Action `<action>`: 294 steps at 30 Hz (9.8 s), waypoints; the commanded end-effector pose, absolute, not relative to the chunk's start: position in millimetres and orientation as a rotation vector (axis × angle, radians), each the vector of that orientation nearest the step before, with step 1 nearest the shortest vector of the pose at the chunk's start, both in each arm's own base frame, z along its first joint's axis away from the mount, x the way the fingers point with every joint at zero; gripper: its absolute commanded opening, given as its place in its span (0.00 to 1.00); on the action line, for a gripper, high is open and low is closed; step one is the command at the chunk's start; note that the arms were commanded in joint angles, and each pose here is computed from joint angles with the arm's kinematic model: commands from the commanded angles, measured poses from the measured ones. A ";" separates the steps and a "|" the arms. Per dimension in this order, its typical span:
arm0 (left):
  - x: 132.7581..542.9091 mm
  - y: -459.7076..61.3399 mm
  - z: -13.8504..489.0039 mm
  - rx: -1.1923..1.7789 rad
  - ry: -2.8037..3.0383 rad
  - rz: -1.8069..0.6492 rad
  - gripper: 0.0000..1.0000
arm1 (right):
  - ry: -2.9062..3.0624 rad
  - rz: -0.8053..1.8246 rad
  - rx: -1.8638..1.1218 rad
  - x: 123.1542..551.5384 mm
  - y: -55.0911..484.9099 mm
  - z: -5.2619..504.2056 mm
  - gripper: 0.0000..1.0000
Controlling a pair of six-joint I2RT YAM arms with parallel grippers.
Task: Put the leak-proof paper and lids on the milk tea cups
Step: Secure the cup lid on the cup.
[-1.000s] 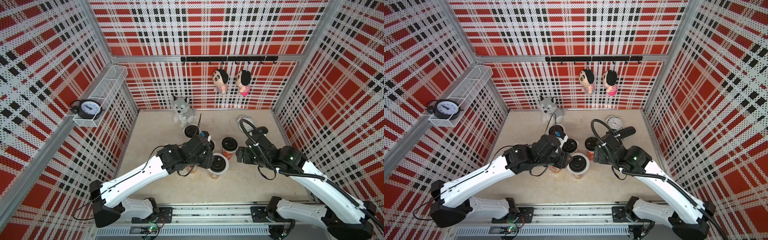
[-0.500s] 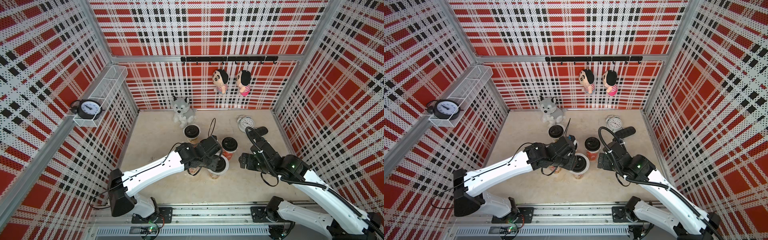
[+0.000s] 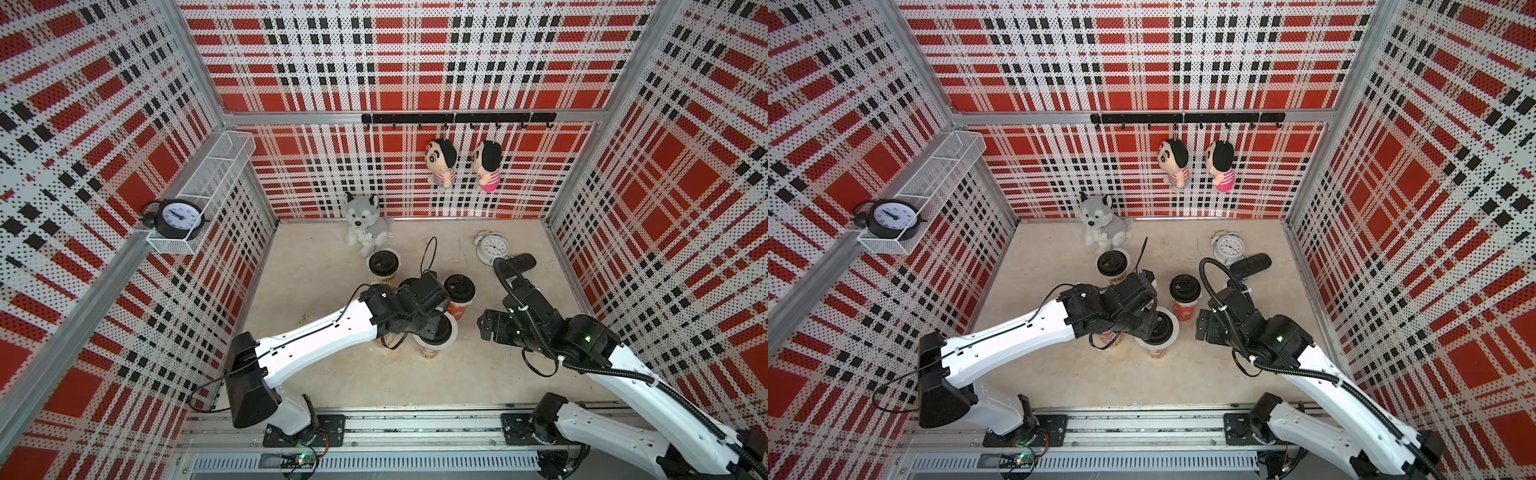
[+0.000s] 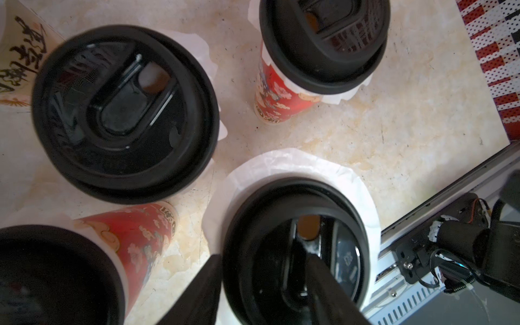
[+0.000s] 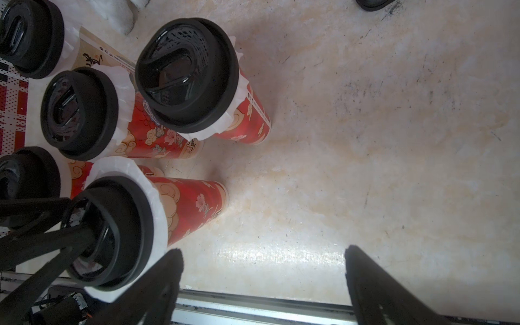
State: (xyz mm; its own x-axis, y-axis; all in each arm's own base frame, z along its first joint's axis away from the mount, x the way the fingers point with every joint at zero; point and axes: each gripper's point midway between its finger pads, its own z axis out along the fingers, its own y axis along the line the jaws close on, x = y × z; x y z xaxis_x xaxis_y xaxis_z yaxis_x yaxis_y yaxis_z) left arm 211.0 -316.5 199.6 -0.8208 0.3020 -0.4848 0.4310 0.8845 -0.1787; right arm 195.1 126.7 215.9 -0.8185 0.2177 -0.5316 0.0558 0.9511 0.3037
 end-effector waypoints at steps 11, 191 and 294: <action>214.0 -308.2 186.5 0.515 2.619 -0.313 0.51 | 2.543 0.418 0.168 200.5 142.2 203.5 0.92; 213.5 -283.7 185.9 0.356 2.667 -0.427 0.35 | 2.754 0.385 -0.104 202.3 217.1 146.2 0.81; 293.1 -130.8 299.8 -0.138 2.243 -0.365 0.41 | 2.508 0.418 0.033 233.4 183.4 236.7 0.82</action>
State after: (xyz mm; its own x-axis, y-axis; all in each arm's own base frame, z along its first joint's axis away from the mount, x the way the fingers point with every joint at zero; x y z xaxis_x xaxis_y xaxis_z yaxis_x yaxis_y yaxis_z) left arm 294.3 -146.3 299.3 -0.6673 -0.2137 -0.7135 0.0554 0.9410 -0.3337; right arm 237.5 200.8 232.6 -0.8372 0.0695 -0.5425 -0.1222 0.9430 0.3095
